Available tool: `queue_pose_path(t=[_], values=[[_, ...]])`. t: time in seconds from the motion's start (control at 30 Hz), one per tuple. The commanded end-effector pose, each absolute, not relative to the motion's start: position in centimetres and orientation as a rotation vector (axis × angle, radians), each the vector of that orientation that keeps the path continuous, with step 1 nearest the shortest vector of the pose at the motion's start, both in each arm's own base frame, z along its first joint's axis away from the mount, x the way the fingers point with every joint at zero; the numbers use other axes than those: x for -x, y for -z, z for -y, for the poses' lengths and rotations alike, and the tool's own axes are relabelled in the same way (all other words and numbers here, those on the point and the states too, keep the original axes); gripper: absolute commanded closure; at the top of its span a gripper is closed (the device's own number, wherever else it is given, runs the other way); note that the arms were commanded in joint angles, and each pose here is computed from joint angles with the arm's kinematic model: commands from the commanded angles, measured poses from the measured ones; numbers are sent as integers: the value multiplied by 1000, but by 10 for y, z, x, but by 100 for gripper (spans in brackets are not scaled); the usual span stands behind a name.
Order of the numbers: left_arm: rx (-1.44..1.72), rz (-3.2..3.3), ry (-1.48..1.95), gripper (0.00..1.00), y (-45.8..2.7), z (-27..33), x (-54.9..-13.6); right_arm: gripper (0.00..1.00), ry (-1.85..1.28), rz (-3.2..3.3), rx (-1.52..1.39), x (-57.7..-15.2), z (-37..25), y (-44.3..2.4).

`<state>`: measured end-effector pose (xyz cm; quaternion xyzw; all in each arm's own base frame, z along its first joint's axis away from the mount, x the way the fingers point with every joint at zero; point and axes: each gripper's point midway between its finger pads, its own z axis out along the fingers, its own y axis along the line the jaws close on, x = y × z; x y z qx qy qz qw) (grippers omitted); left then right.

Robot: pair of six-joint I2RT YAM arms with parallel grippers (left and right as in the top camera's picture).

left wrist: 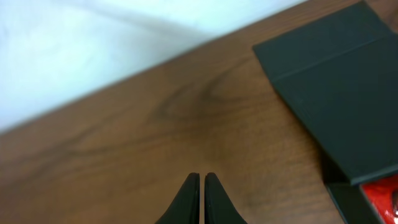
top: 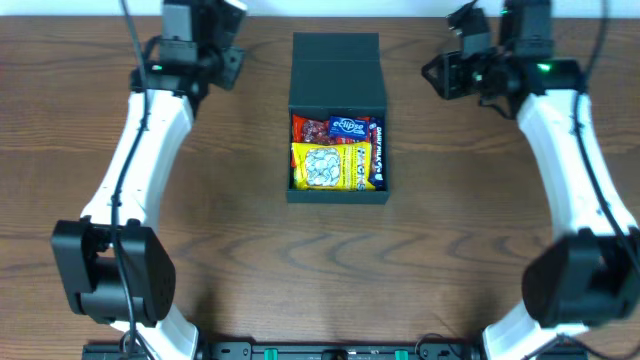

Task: Pack container
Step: 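Withdraw left gripper from the box, then bring both grippers to the raised box lid edges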

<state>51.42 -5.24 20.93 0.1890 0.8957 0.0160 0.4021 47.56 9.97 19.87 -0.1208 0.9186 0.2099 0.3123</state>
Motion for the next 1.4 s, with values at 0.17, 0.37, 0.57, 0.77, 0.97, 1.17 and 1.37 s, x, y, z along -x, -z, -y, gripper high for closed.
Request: queue_pose_path(t=[0.17, 0.37, 0.57, 0.77, 0.97, 1.17, 1.37], values=[[-410, -2313, 92, 94, -200, 49, -510, 99, -641, -2619, 197, -478, -114, -119], [-279, -2434, 189, 94, -151, 53, -515, 99, -668, -2688, 66, -478, -113, -97], [-142, -2492, 582, 94, -105, 94, -521, 98, -673, -2669, 37, -484, -117, -98], [-46, -2483, 901, 94, -82, 127, -544, 99, -777, -2600, -16, -510, -125, -81], [10, -2483, 1039, 94, -78, 144, -571, 99, -931, -2602, -108, -519, -126, -47], [21, -2552, 1081, 94, -58, 160, -568, 99, -1049, -2588, -168, -523, -126, -29], [70, -2624, 1011, 94, -43, 157, -561, 99, -1102, -2585, -189, -524, -127, -18]])
